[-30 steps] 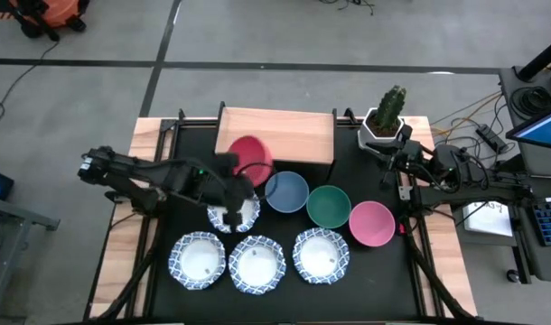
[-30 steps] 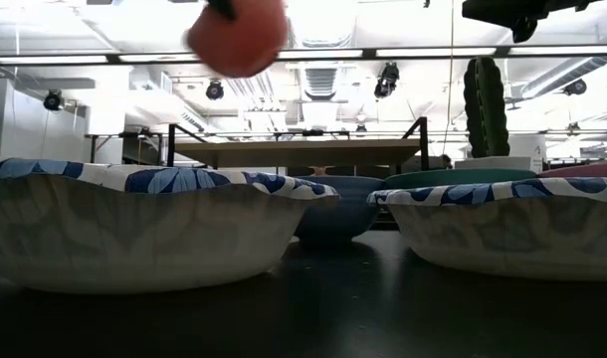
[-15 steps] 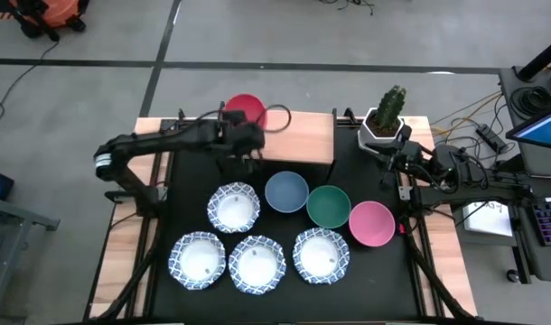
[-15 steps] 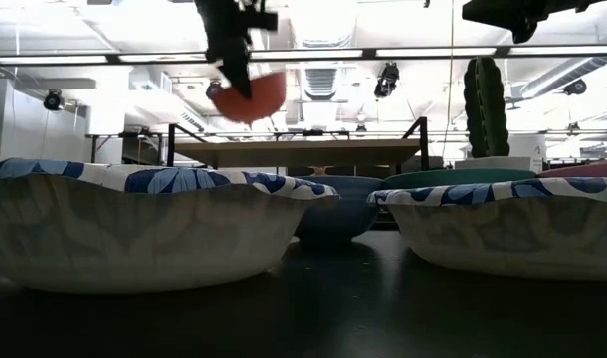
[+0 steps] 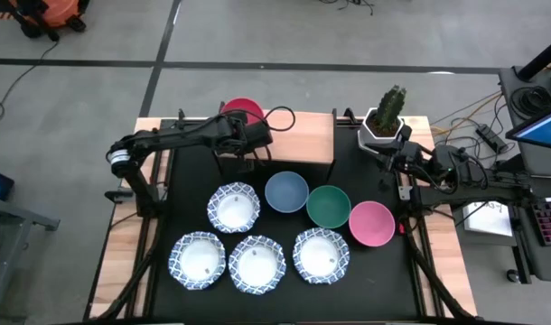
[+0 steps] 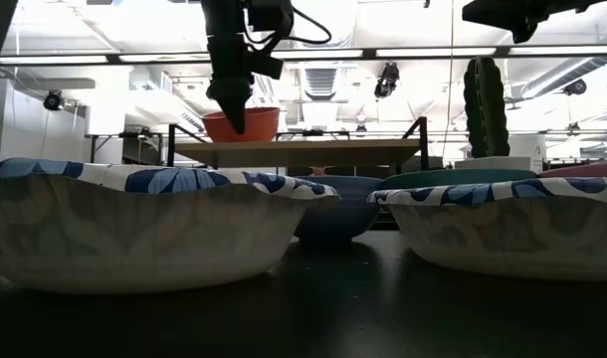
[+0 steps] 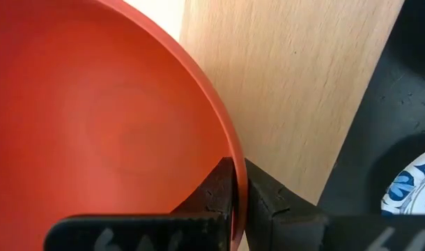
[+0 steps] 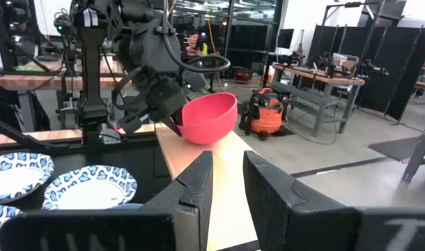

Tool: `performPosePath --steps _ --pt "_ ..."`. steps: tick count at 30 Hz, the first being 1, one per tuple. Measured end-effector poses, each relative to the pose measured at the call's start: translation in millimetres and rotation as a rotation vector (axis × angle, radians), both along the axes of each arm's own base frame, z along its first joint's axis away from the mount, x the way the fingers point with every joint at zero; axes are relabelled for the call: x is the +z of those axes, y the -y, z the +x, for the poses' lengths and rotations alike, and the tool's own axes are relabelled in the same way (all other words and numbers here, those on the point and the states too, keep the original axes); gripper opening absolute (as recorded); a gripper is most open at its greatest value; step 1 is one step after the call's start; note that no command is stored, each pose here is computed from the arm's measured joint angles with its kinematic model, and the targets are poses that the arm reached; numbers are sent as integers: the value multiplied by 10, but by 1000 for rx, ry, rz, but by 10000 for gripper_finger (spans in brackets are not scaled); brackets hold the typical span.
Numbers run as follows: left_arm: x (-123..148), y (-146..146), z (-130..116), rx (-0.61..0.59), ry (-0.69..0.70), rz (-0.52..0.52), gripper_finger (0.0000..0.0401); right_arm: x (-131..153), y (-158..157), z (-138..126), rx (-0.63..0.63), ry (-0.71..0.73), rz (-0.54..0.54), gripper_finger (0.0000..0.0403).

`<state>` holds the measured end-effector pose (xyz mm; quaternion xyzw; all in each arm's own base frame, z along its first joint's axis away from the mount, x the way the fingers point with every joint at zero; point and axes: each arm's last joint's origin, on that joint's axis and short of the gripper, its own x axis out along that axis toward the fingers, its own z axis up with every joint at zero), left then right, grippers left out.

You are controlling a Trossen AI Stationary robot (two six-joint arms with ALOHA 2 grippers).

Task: Place and stack bowls onto a shelf
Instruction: Put the orange bowl on the shelf, then put the white bowl on the shelf

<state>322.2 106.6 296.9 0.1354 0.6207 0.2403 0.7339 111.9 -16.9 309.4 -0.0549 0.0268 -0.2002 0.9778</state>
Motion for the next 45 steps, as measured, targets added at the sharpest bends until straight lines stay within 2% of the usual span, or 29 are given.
performPosePath --steps 6,16,27,31,35,39,45 --pt "0 -1 2 -2 2 -1 7 0 0 0 0 -4 -9 70" --pt "16 -12 -4 1 6 -3 66 0 0 0 0 -3 -7 70" --pt "383 -8 -13 6 66 10 114 -2 0 0 0 -2 2 70" --pt "578 24 -38 21 133 -63 123 -2 0 0 0 -1 3 70" --pt "746 113 -44 18 258 -227 123 -4 0 3 0 -3 3 70" --pt "790 378 -30 -107 350 -341 121 -14 1 20 1 -18 -6 70" --pt "620 967 -136 -271 453 -373 121 -50 5 77 -1 -41 29 70"
